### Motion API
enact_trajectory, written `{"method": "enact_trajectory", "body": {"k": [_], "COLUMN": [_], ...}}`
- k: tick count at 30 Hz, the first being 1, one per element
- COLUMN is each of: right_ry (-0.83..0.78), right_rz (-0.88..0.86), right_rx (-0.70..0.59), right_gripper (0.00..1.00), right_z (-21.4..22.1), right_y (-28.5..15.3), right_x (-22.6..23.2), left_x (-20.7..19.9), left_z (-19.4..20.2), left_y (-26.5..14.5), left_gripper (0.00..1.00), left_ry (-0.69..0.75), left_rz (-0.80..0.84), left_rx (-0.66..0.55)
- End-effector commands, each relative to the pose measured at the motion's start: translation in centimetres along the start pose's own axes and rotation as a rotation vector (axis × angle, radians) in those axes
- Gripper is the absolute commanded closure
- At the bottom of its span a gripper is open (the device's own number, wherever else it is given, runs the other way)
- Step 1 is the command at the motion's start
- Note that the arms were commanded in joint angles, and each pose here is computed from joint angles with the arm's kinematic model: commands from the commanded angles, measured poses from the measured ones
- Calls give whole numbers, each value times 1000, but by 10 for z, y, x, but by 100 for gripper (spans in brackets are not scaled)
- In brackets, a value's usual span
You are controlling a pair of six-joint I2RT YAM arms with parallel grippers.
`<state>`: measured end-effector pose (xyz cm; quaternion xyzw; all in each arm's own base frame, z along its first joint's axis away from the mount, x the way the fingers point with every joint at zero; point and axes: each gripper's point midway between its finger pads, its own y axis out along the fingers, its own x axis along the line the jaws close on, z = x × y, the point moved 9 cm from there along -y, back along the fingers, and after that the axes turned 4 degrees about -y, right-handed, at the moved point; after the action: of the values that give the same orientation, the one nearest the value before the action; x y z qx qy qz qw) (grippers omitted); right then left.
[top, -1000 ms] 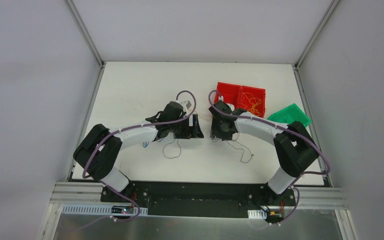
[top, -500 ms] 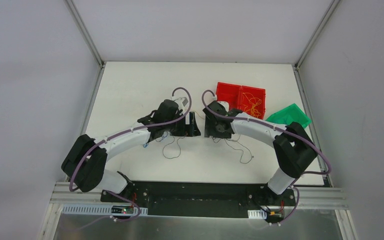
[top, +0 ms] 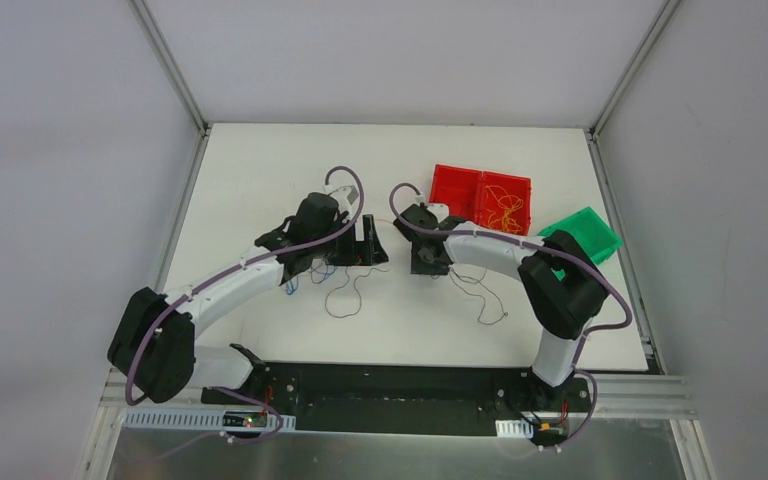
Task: Untangle the cables
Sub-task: Pick up the cable at the center of the board.
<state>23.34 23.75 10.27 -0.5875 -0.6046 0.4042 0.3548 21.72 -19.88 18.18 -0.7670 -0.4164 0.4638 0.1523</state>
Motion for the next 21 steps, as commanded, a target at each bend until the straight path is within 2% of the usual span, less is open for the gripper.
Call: {"method": "enact_trajectory", "body": {"k": [1, 2, 3, 6, 13, 21], "right_ry": [-8, 1, 13, 42, 97, 172], "right_rz": [117, 115, 115, 89, 3, -264], "right_rx": [39, 35, 29, -9, -173, -267], "right_gripper": [79, 92, 100, 100, 100, 100], "right_z": [15, 14, 13, 8, -17, -50], "right_y": [16, 16, 14, 4, -52, -134], "right_x": [-10, -9, -9, -9, -20, -37], "left_x": [1, 1, 2, 2, 5, 3], "left_z": [-3, -3, -3, -4, -19, -21], "left_y": [-14, -15, -15, -18, -48, -78], "left_gripper": [16, 16, 16, 16, 15, 15], "left_ry": [24, 24, 24, 27, 9, 37], "left_rz": [7, 3, 3, 1, 6, -19], "left_rx": [-28, -30, -30, -34, -94, -133]}}
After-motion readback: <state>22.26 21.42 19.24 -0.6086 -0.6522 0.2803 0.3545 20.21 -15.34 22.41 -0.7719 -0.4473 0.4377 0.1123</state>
